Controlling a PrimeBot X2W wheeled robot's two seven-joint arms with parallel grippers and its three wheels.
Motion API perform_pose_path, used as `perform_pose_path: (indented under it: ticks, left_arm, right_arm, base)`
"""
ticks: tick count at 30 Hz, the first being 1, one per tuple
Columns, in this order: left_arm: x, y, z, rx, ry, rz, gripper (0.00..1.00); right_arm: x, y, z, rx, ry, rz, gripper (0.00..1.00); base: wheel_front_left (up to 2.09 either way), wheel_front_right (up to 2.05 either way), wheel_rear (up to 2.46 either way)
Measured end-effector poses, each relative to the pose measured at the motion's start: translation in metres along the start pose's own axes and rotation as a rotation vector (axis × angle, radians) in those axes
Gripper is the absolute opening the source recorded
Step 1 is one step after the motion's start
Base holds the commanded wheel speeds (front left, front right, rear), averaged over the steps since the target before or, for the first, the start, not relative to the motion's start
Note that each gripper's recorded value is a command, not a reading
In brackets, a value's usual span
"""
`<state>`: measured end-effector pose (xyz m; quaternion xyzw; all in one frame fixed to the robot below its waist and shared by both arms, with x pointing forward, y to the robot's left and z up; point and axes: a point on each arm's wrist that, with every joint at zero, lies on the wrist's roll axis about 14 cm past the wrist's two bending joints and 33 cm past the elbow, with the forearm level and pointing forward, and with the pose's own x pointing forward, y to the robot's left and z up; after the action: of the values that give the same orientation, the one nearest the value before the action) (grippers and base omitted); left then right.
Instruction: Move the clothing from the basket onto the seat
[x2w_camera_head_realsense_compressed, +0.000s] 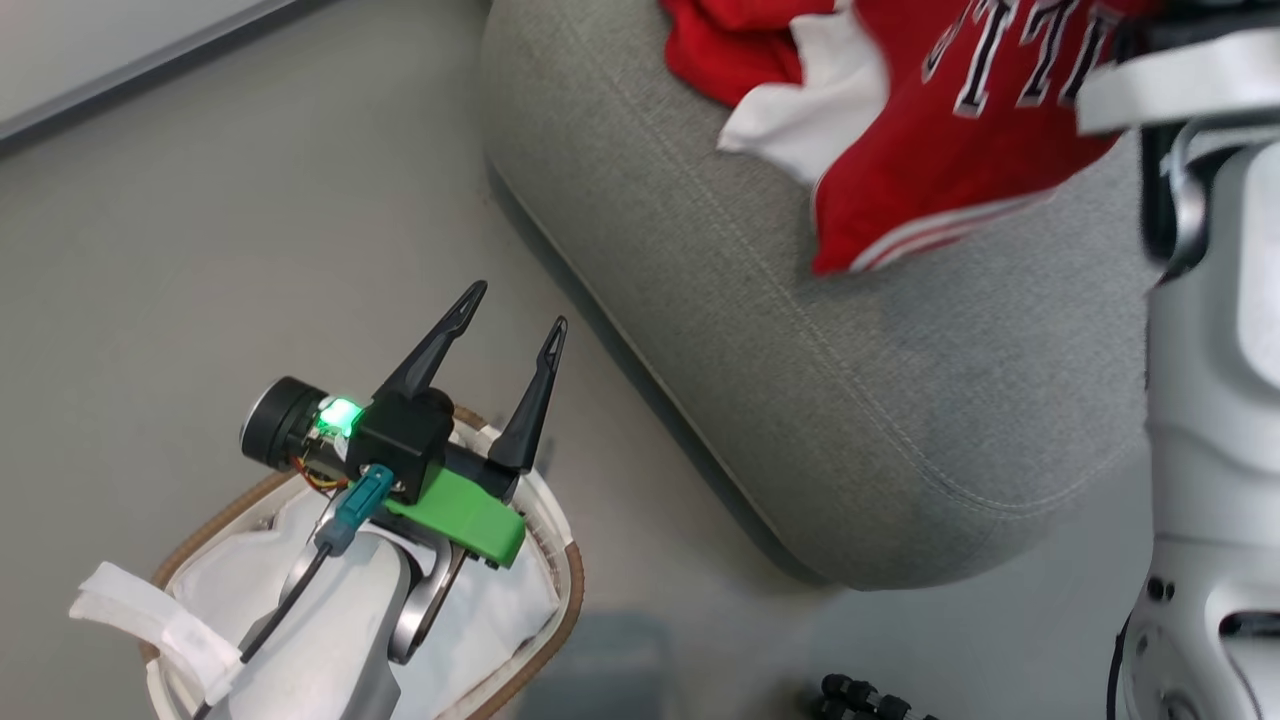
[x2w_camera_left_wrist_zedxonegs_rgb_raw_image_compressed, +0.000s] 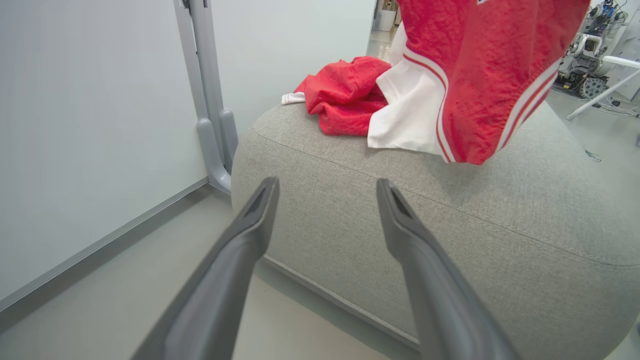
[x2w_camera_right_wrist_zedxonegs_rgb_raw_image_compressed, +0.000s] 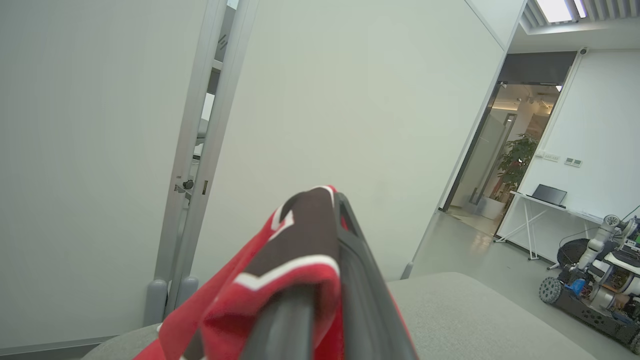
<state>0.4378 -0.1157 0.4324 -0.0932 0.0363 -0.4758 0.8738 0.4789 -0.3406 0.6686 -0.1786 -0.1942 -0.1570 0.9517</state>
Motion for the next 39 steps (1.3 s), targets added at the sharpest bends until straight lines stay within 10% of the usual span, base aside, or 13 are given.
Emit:
perform_pose_path:
  ticks: [12, 26, 30, 32, 39]
  left_arm:
    - [-0.004, 0.032, -0.015, -0.003, 0.008, 0.044, 1.00]
    - [-0.018, 0.066, -0.048, -0.025, 0.063, 0.110, 1.00]
    - [-0.021, 0.070, -0.052, -0.026, 0.074, 0.123, 1.00]
    - [-0.021, 0.071, -0.050, -0.023, 0.071, 0.125, 1.00]
    - [-0.020, 0.072, -0.034, -0.025, 0.035, 0.154, 1.00]
  right_arm:
    - [0.065, -0.010, -0.008, -0.087, -0.062, -0.079, 0.00]
    - [-0.008, 0.042, -0.188, -0.014, 0.379, -0.044, 0.00]
    - [-0.027, 0.051, -0.208, -0.008, 0.451, -0.021, 0.45]
    - [-0.035, 0.051, -0.212, -0.009, 0.474, -0.015, 1.00]
    - [-0.053, 0.046, -0.204, -0.018, 0.491, -0.001, 1.00]
  base:
    - [0.00, 0.00, 0.00]
    - [0.00, 0.00, 0.00]
    - [0.00, 0.00, 0.00]
    - [0.00, 0.00, 0.00]
    - [0.00, 0.00, 0.00]
